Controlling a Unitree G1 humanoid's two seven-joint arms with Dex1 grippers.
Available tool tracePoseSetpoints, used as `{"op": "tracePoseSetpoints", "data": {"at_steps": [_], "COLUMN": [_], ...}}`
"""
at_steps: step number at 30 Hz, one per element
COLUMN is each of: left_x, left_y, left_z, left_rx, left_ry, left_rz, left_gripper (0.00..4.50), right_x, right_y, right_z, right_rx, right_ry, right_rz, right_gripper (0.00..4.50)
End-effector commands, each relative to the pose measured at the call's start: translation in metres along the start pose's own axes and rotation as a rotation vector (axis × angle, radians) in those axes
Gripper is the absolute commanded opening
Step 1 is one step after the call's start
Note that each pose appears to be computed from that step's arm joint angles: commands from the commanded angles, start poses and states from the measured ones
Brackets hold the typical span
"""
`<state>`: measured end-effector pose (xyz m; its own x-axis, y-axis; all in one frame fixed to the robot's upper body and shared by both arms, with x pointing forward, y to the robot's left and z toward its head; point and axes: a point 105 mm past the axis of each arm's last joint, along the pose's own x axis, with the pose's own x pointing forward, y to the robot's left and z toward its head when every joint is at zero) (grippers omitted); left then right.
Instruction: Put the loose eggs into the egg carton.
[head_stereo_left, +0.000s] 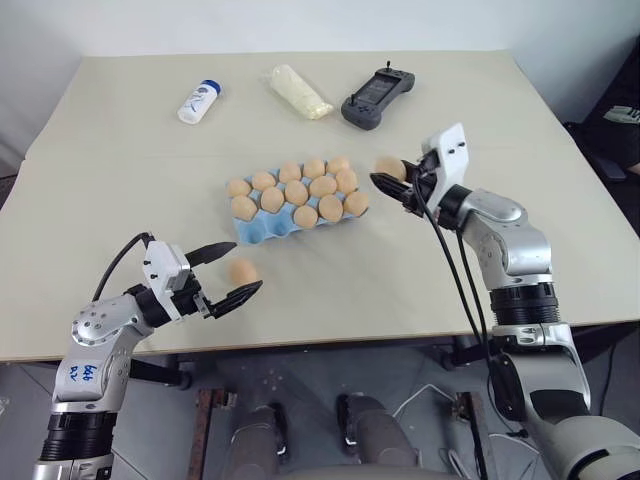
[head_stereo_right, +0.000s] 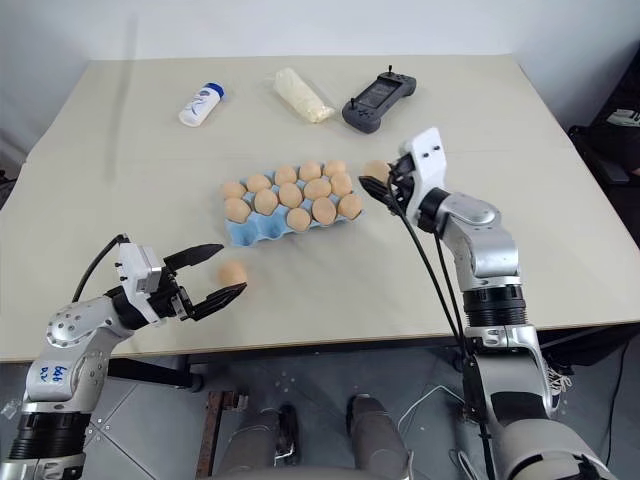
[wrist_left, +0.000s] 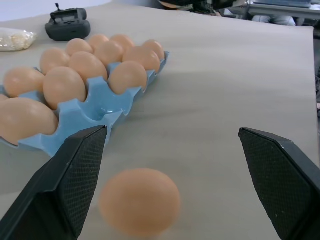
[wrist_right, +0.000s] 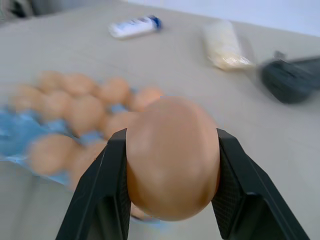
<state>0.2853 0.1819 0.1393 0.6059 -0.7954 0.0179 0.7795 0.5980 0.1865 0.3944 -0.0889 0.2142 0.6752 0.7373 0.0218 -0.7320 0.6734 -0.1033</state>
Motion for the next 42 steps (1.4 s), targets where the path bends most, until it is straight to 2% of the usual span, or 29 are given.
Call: {"op": "tracePoseSetpoints", "data": {"at_steps": [1, 4, 9, 16, 21, 25, 29, 30, 37, 42], "left_x": [0.002, 0.003, 0.000, -0.003, -0.005, -0.008, -0.008, -0.007, -0.008, -0.019], "left_y": [-0.001, 0.000, 0.002, 0.000, -0.001, -0.002, -0.002, -0.003, -0.001, 0.006], "left_z": [0.013, 0.014, 0.015, 0.015, 0.016, 0.016, 0.016, 0.016, 0.019, 0.026], "left_rx": [0.050, 0.052, 0.060, 0.062, 0.064, 0.064, 0.062, 0.061, 0.062, 0.064], "left_ry": [-0.041, -0.046, -0.047, -0.047, -0.044, -0.042, -0.042, -0.043, -0.055, -0.071], "left_rz": [0.004, 0.008, 0.025, 0.042, 0.055, 0.064, 0.070, 0.071, 0.097, 0.175], "left_gripper": [4.50, 4.50, 4.50, 4.50, 4.50, 4.50, 4.50, 4.50, 4.50, 4.50], "right_x": [0.011, 0.032, 0.060, 0.091, 0.100, 0.101, 0.101, 0.100, 0.084, 0.046], "right_y": [0.034, 0.064, 0.084, 0.094, 0.100, 0.107, 0.108, 0.108, 0.083, 0.060], "right_z": [0.012, 0.011, 0.004, -0.002, -0.006, -0.006, -0.004, -0.004, 0.018, 0.028], "right_rx": [-0.004, 0.022, -0.008, -0.056, -0.063, -0.049, -0.044, -0.043, -0.024, -0.037], "right_ry": [-0.039, -0.066, -0.056, -0.050, -0.043, -0.048, -0.056, -0.058, -0.131, -0.184], "right_rz": [0.122, 0.192, 0.210, 0.173, 0.180, 0.215, 0.222, 0.221, 0.197, 0.255], "right_gripper": [1.64, 1.64, 1.64, 1.64, 1.64, 2.89, 4.37, 4.48, 4.48, 4.48]}}
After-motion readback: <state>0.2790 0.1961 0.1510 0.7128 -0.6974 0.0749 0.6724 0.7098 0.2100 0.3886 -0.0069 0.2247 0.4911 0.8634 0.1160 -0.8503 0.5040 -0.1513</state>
